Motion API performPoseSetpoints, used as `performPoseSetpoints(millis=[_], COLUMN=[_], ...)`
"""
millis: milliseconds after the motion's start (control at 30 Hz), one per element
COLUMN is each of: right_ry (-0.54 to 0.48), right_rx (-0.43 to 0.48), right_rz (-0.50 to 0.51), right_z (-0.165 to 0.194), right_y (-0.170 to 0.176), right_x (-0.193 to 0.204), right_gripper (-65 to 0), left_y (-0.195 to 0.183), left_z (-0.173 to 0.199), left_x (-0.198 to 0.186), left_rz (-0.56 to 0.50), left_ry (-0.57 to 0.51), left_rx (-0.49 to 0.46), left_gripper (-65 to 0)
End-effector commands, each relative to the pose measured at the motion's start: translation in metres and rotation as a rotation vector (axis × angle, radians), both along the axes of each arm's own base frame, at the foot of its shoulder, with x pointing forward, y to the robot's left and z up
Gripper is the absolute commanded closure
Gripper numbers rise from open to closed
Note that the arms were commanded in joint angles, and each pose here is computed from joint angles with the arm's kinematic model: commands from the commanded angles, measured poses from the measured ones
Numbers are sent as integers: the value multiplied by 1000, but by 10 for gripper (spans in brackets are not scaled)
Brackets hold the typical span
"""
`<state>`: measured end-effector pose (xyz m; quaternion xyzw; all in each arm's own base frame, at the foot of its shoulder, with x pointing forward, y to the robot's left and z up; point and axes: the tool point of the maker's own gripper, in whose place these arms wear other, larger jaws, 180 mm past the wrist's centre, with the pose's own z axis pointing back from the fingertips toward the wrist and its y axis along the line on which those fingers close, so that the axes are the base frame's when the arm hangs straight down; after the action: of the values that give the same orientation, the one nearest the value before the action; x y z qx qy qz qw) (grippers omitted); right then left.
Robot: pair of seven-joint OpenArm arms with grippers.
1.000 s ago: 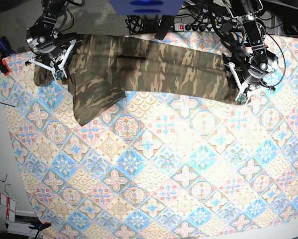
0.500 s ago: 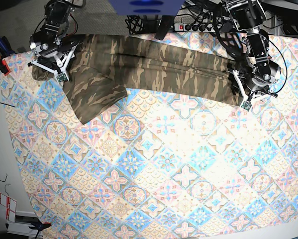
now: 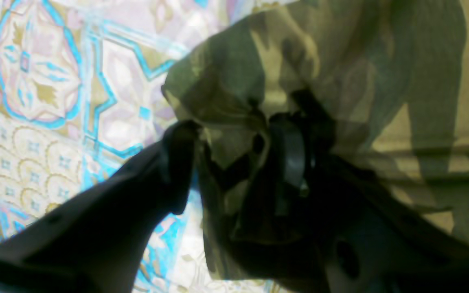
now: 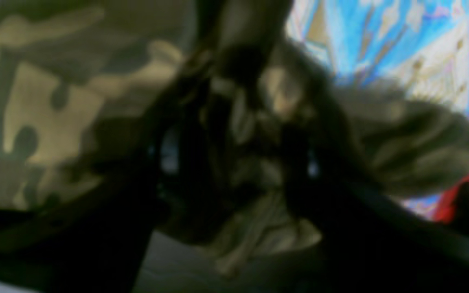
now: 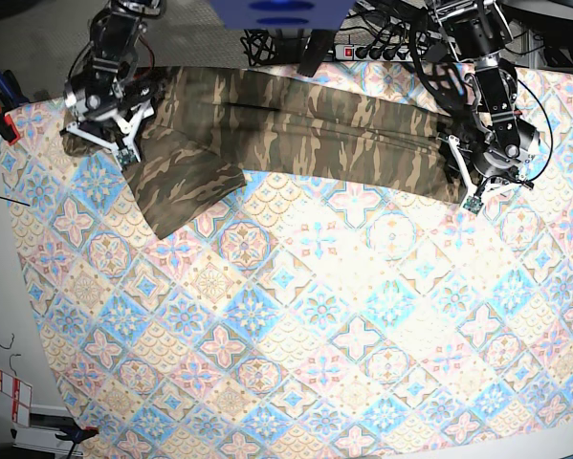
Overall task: Fold the T-shirt properly
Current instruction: 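Lower the folded hem onto the shirt with both grippers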
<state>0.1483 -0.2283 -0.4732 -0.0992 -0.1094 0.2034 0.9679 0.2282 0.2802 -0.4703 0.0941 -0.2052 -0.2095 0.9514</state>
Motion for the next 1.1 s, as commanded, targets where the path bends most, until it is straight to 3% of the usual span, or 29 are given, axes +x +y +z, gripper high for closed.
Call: performPoseSetpoints(millis=[0, 267, 433, 567, 667, 767, 800, 867, 967, 1067], right_ry=[-37, 14, 63, 83, 86, 75, 72, 72, 62, 120], right_rx=[44, 69, 111, 165, 184, 208, 216, 232, 243, 263], right_rz=[9, 2, 2, 4, -6, -9, -12, -11, -2, 1], right_z=[0, -15, -33, -49, -55, -59, -60, -63, -65, -72], right_y=[10, 15, 24, 35, 38, 44, 44, 48, 43, 39], right_x=[7, -5, -18, -27, -21, 1, 9, 20, 54, 79], right_gripper=[-378, -489, -486, -361, -185, -24, 0, -16, -18, -20], left_y=[6, 5, 5, 7, 3, -13, -22, -32, -48, -63], left_z=[-1, -2, -2, -3, -5, -17, -22, -33, -55, -67], left_x=[-2, -4, -4, -5, -5, -5, 3, 14, 33, 48], left_rz=[10, 7, 5, -3, -41, -100, -122, -137, -128, -126], left_ry=[19, 21, 25, 32, 56, 96, 103, 132, 195, 252], left_rx=[29, 27, 29, 43, 80, 76, 61, 29, -53, -126], left_gripper=[-298, -298, -299, -295, -286, -213, -180, -142, -142, -140])
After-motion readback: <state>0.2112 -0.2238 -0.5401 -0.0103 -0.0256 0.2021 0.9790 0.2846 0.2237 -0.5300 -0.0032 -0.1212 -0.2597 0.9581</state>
